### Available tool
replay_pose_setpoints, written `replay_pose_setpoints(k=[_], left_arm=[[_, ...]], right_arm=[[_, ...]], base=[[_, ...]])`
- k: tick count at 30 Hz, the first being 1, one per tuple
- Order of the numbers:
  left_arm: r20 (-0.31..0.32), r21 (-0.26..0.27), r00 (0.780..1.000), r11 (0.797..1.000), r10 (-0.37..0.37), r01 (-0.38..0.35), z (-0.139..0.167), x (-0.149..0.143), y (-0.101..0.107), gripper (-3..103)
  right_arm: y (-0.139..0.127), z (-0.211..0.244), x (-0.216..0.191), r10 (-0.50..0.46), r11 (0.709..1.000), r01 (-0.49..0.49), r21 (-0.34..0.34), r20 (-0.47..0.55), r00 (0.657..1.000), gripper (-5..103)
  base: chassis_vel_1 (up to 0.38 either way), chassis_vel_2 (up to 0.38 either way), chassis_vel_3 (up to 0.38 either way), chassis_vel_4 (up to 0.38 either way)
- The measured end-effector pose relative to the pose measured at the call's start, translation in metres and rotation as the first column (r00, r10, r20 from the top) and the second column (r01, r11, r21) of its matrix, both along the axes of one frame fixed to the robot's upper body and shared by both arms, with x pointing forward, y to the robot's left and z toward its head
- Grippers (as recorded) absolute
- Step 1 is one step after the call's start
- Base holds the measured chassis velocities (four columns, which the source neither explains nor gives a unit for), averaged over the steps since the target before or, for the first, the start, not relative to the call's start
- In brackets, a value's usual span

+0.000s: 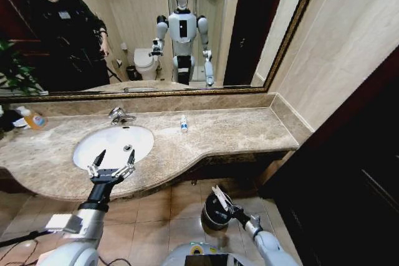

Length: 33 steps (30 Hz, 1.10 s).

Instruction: Pick up the trash from the sink and place it in the trash bin.

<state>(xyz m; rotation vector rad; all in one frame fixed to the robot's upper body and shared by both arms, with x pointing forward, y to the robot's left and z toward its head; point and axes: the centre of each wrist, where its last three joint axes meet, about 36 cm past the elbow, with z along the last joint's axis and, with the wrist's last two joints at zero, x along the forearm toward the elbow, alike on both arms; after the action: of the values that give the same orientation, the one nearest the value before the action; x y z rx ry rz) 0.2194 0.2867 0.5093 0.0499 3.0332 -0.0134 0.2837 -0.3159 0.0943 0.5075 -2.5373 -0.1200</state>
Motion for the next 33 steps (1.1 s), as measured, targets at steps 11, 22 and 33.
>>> replay_pose_setpoints(k=[11, 22, 33], left_arm=[[0.0, 0.0, 1.0, 1.0, 0.0, 0.0, 0.0, 0.0, 0.0, 100], [0.0, 0.0, 1.0, 1.0, 0.0, 0.0, 0.0, 0.0, 0.0, 100], [0.0, 0.0, 1.0, 1.0, 0.0, 0.0, 0.0, 0.0, 0.0, 100]], right_arm=[[0.002, -0.005, -0.002, -0.035, 0.999, 0.035, -0.035, 0.005, 0.999, 37], [0.009, -0.004, -0.003, -0.031, 0.999, 0.032, -0.025, 0.005, 0.999, 74], [0.016, -0.005, -0.005, -0.031, 0.999, 0.031, -0.012, 0.007, 1.0, 100]], base=[[0.0, 0.0, 0.0, 0.0], [0.0, 0.0, 0.0, 0.0], [0.0, 0.0, 0.0, 0.0]])
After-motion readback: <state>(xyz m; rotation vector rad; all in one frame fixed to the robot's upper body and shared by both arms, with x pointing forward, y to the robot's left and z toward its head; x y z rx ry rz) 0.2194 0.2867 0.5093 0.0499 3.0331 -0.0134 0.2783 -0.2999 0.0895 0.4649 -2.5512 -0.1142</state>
